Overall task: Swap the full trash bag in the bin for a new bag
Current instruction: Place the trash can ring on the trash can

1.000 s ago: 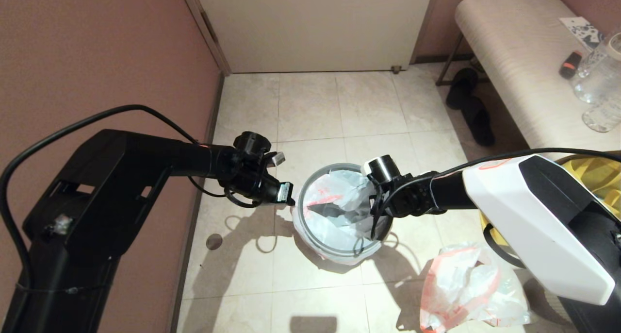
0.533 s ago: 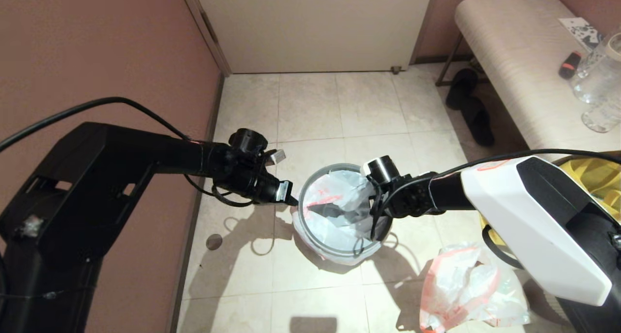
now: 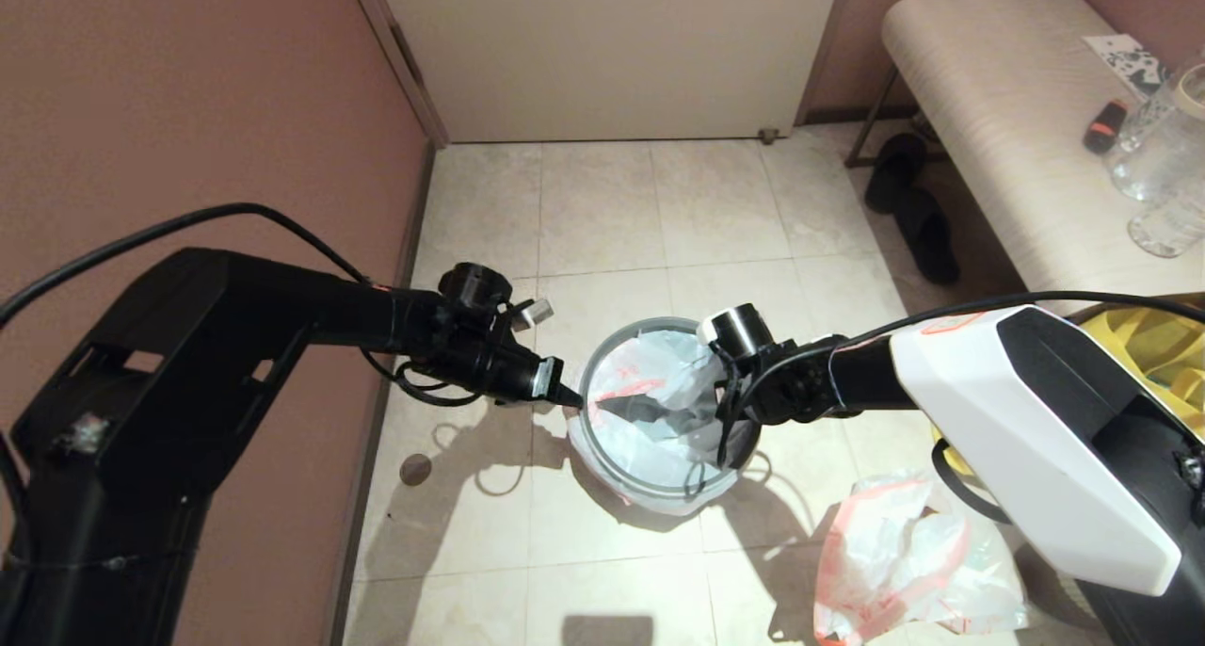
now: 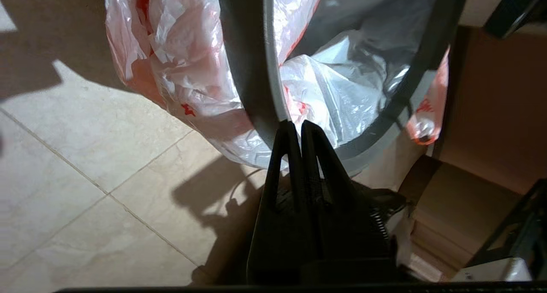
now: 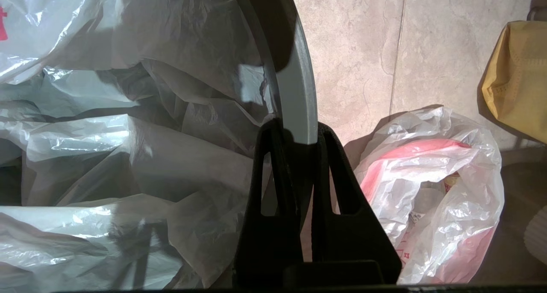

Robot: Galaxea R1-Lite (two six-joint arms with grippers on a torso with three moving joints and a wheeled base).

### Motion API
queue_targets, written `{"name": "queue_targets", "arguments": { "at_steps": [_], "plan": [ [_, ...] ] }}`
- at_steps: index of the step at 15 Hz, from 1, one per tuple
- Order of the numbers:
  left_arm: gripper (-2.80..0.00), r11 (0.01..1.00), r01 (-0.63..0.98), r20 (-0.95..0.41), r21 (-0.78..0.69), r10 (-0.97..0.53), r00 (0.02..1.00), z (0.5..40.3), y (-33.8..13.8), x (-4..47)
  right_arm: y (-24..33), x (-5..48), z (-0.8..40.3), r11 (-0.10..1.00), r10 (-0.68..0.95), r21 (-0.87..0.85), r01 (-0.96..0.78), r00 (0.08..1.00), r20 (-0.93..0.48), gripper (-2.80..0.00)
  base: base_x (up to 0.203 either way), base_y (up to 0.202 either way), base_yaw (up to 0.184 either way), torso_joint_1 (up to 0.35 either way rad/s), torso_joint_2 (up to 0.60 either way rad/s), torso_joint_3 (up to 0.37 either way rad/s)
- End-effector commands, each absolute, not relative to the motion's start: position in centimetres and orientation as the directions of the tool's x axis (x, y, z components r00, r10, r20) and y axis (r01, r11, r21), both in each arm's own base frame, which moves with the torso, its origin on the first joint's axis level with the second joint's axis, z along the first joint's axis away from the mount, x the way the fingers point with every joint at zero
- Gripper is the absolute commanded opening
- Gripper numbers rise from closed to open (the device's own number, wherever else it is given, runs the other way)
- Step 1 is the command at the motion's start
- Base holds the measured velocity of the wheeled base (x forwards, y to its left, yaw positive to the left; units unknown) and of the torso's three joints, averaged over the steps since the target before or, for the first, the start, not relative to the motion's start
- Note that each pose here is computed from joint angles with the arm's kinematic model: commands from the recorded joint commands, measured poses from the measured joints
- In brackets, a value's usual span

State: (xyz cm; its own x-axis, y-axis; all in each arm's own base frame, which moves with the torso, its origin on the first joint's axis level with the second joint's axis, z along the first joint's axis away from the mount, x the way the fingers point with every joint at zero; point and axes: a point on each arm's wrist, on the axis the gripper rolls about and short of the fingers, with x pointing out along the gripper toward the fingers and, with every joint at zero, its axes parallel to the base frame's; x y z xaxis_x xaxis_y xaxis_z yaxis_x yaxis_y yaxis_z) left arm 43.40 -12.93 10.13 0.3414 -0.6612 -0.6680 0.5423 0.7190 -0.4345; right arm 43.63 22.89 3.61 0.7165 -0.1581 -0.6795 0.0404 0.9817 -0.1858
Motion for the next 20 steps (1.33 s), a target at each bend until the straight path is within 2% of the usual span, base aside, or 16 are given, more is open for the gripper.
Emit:
{"name": "queue_targets", "arguments": {
  "at_steps": [1, 7, 11, 12, 15, 20],
  "plan": [
    [-2.80, 0.710, 0.560, -0.693, -0.427, -0.654, 0.301, 7.1, -13.3, 43.8, 22.9, 43.6, 2.9, 0.981, -0.163, -0.192, 0.039, 0.706, -0.689, -2.80, 0.000, 0.000, 0.000, 0.000, 0.00, 0.000],
    [-2.80, 0.707, 0.564, -0.704, -0.426, -0.651, 0.285, 4.9, -14.0, 44.6, 22.9, 43.6, 3.0, 0.981, -0.163, -0.192, 0.039, 0.707, -0.689, -2.80, 0.000, 0.000, 0.000, 0.000, 0.00, 0.000],
    [-2.80, 0.714, 0.554, -0.701, -0.428, -0.649, 0.295, 4.9, -13.5, 44.9, 23.0, 43.6, 3.5, 0.981, -0.163, -0.191, 0.042, 0.715, -0.680, -2.80, 0.000, 0.000, 0.000, 0.000, 0.00, 0.000],
    [-2.80, 0.714, 0.552, -0.702, -0.431, -0.650, 0.292, 4.7, -13.4, 44.9, 23.0, 43.6, 3.7, 0.981, -0.160, -0.187, 0.042, 0.719, -0.677, 0.00, 0.000, 0.000, 0.000, 0.000, 0.00, 0.000],
    [-2.80, 0.713, 0.554, -0.700, -0.429, -0.651, 0.295, 5.0, -13.3, 44.9, 23.1, 43.3, 4.3, 0.983, -0.152, -0.179, 0.039, 0.724, -0.673, 0.00, 0.000, 0.000, 0.000, 0.005, 0.01, -0.005],
    [-2.80, 0.688, 0.571, -0.672, -0.448, -0.680, 0.293, 6.6, -13.2, 44.3, 22.3, 41.7, 9.0, 0.988, -0.134, -0.145, 0.053, 0.760, -0.636, 0.00, 0.000, 0.000, 0.000, 0.000, 0.00, 0.000]
  ]
}}
